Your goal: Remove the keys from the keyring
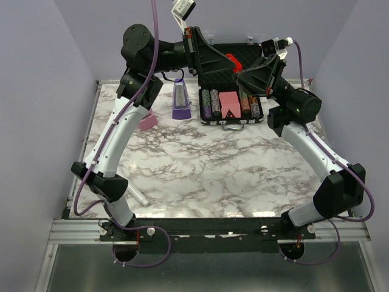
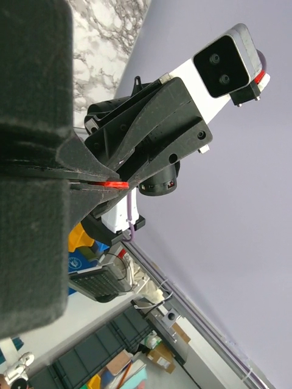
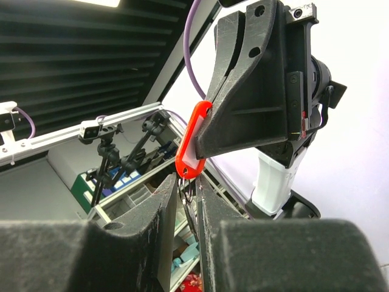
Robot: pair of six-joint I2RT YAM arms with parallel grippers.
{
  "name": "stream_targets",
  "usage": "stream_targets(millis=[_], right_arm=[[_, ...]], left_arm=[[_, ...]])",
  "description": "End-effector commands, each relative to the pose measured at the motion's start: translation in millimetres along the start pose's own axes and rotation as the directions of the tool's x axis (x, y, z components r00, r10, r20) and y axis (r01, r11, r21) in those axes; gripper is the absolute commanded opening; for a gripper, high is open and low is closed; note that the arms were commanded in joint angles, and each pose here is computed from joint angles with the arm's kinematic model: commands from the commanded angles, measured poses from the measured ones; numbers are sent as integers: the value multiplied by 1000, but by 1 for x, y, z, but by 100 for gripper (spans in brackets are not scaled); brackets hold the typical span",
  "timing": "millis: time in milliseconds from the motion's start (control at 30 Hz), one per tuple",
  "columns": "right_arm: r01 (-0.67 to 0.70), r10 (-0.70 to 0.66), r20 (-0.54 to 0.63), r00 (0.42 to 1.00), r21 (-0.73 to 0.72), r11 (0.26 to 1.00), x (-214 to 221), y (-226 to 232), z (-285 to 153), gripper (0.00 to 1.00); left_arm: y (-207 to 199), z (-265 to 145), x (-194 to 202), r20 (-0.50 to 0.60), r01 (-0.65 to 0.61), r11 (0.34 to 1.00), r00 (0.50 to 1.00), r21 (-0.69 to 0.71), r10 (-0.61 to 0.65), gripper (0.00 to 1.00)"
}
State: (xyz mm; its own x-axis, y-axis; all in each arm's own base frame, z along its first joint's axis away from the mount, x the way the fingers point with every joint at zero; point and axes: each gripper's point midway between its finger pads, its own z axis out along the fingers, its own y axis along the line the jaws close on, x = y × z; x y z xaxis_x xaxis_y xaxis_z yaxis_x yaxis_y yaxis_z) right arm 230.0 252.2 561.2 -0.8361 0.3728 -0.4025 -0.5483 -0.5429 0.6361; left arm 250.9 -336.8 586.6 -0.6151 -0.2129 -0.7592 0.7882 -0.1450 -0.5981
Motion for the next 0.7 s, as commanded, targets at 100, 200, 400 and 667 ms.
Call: stream_targets(millis=[100, 200, 400, 667], right_arm=[[86, -133, -131, 983, -311, 947, 49, 72, -21, 27], [85, -131, -128, 983, -311, 947, 50, 73, -22, 29], [77, -116, -110, 987, -308, 948, 46, 69, -23, 31], [71, -105, -100, 989, -301, 951, 45, 65, -24, 31]], left_arm=[[-12, -13, -6, 48, -61, 997, 997, -46, 63, 0], [-12, -14, -7, 57, -65, 996, 996, -54, 68, 0], [-12, -16, -8, 64, -67, 996, 995, -62, 71, 0], [-12, -19, -6, 69, -69, 995, 995, -70, 74, 0]])
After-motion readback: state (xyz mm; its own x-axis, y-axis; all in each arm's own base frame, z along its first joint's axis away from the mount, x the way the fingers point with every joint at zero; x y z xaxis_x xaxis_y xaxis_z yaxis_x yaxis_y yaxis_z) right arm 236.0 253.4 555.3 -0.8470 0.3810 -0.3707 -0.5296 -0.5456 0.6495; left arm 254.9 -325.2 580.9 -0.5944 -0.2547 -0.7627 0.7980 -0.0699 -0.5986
